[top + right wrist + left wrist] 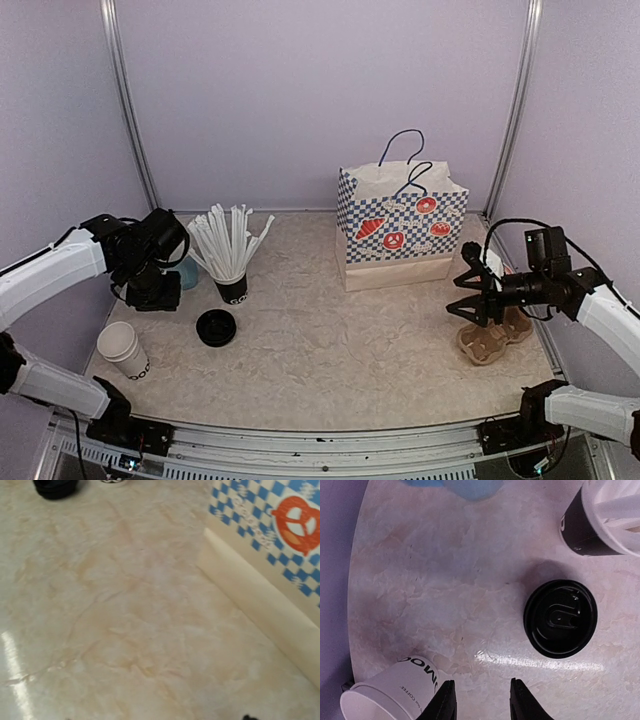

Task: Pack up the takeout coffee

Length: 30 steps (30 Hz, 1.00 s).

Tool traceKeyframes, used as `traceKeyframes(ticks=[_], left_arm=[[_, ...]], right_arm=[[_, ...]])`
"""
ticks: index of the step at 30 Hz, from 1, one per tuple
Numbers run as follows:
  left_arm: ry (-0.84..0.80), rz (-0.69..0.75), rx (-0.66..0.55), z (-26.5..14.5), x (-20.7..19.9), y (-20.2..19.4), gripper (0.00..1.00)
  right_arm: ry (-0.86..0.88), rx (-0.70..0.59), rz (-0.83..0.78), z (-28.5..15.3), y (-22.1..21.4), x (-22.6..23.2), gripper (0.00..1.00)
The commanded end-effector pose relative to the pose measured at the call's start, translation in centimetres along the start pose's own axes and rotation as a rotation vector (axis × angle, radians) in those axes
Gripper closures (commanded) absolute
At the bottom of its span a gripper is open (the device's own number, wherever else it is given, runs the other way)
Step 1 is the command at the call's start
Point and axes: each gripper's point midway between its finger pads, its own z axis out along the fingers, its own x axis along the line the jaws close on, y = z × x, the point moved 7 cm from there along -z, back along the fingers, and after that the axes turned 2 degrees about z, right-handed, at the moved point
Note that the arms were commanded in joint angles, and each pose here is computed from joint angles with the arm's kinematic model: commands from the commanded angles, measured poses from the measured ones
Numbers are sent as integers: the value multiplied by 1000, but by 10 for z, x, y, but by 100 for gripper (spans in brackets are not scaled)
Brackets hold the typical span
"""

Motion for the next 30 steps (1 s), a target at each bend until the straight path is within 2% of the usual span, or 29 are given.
traceKeyframes(ticks=[1, 8, 11, 16, 18, 22, 25, 30], left_arm=[[110, -99, 112, 2, 19, -22, 63], [171, -189, 158, -7, 43, -39, 61], [227, -214, 172, 0, 56, -46, 54], [290, -234, 173, 6, 65, -48, 54], [291, -245, 175, 6, 68, -48, 60], [281, -251, 170, 4, 68, -47, 85], [270, -260, 154, 1, 69, -44, 98], [248, -255, 141, -2, 67, -37, 100]], right_arm=[[57, -36, -47, 3, 1, 8, 31], [64, -34, -57, 5, -1, 9, 31], [69, -29, -57, 7, -2, 10, 31], [78, -25, -58, 9, -2, 11, 31], [80, -23, -58, 10, -3, 11, 31], [86, -13, -53, 13, -5, 11, 31], [88, -9, -52, 15, -6, 10, 31], [89, -4, -49, 16, -7, 10, 31]])
